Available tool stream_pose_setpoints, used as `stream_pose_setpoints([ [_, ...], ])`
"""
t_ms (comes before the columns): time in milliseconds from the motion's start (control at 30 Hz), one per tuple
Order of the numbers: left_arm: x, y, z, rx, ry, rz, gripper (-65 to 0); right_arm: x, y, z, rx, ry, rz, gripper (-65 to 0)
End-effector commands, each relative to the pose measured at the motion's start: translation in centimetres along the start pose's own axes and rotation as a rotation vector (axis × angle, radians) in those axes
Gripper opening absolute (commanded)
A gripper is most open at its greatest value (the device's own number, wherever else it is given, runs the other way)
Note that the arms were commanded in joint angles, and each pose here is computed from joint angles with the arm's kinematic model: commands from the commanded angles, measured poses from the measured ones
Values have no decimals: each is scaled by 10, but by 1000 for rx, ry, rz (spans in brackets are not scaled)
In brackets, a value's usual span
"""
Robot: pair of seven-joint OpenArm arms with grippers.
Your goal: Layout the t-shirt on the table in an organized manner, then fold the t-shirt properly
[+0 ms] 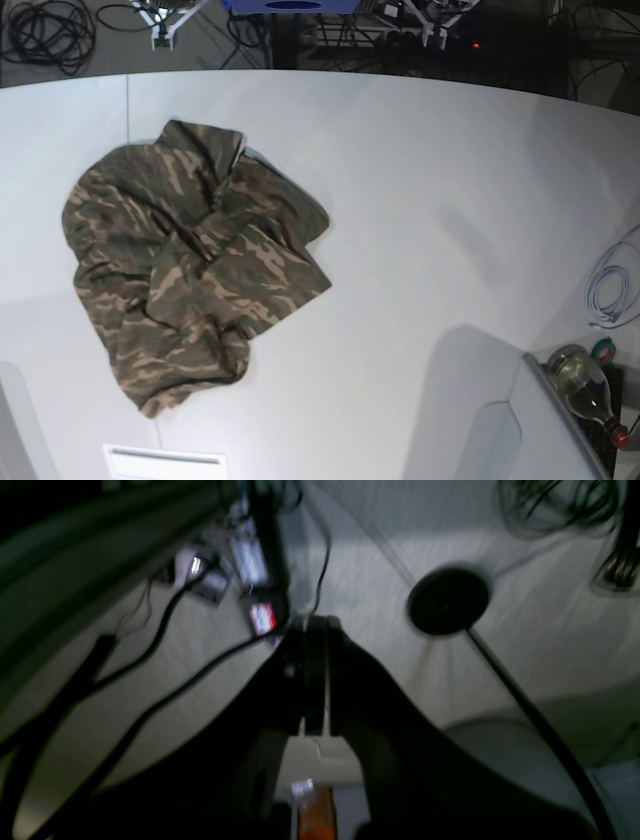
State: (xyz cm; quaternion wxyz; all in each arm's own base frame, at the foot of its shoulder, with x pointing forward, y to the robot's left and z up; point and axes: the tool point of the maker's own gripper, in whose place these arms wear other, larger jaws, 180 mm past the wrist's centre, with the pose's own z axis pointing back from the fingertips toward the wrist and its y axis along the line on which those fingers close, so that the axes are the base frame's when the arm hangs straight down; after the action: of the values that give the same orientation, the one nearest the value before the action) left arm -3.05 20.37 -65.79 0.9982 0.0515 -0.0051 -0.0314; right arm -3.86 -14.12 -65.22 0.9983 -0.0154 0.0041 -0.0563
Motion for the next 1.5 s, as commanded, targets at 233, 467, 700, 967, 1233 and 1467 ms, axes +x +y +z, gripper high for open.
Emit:
stream_pose_setpoints([
  [233,-14,8,2,16,-29,-14,-650,-13,-14,-3,-21,22,3,-644],
  [467,-20,8,4,15,-68,-18,-650,-16,-15,-2,-24,24,-6,-644],
  [700,-19,9,5,16,-76,-15,-650,-24,-17,-1,-26,34,-8,-645],
  [967,-22,28,42,35,-246,-73,-650,-36,-39,41,-73,-37,6,-645],
  [1233,-17,42,101,34,-372,-174,-650,-19,-76,115,-172,-100,-98,-645],
  [1467,52,50,174,45,-513,-150,-650,35,-85,165,-206,-278,-85,-647],
])
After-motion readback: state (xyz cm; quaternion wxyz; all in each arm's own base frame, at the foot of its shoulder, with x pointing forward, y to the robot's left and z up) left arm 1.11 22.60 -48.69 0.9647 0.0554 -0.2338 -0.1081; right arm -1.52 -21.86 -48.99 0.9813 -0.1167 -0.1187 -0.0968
